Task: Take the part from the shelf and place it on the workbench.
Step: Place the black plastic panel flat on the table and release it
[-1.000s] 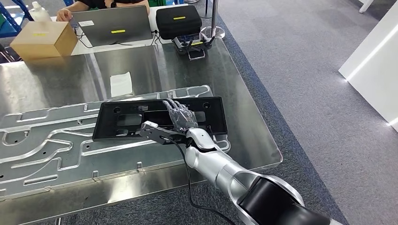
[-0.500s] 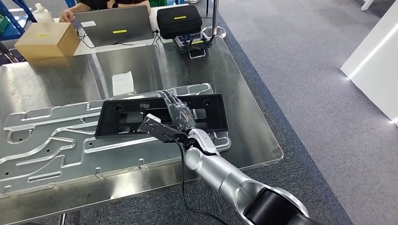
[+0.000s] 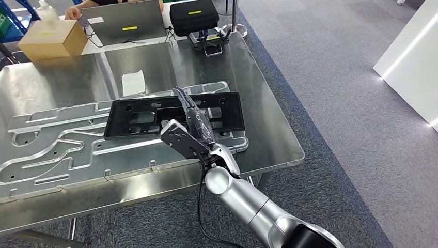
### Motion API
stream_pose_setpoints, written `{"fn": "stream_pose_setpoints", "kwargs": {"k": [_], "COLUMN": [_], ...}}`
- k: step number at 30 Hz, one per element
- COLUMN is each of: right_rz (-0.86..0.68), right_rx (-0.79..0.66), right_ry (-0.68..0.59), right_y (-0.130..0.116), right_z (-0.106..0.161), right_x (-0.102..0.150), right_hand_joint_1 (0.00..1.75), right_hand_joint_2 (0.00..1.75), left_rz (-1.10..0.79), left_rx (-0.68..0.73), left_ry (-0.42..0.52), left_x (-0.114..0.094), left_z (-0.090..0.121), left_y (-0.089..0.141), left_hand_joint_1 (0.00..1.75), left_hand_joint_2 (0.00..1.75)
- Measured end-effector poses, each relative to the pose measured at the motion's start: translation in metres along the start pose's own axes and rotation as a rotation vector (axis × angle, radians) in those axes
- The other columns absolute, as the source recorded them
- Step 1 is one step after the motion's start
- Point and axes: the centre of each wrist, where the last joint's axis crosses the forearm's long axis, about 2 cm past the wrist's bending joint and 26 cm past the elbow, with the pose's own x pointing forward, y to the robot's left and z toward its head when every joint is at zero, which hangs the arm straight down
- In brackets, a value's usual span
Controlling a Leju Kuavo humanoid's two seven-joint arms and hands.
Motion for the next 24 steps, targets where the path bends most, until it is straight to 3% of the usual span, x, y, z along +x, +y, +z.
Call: {"fn": "stream_pose_setpoints", "kwargs": {"k": [13, 24], "right_rz": [-0.021, -0.096], "right_rx": [0.004, -0.053], "right_ry": [0.037, -0.017], "right_y": [0.004, 0.016], "right_z": [0.021, 0.044], "right_x": [-0.008, -0.001], "right_hand_joint_1": [0.00, 0.00], "right_hand_joint_2": [0.00, 0.00], "left_rz": [-0.002, 0.022], "left_rx": [0.012, 0.048], "left_ry": [-0.001, 0.010], "left_x": [0.001, -0.006], "left_z": [0.000, 0.004], "left_y": [-0.001, -0.003], "left_hand_joint_1": [0.00, 0.00], "left_hand_joint_2": [0.00, 0.00]}}
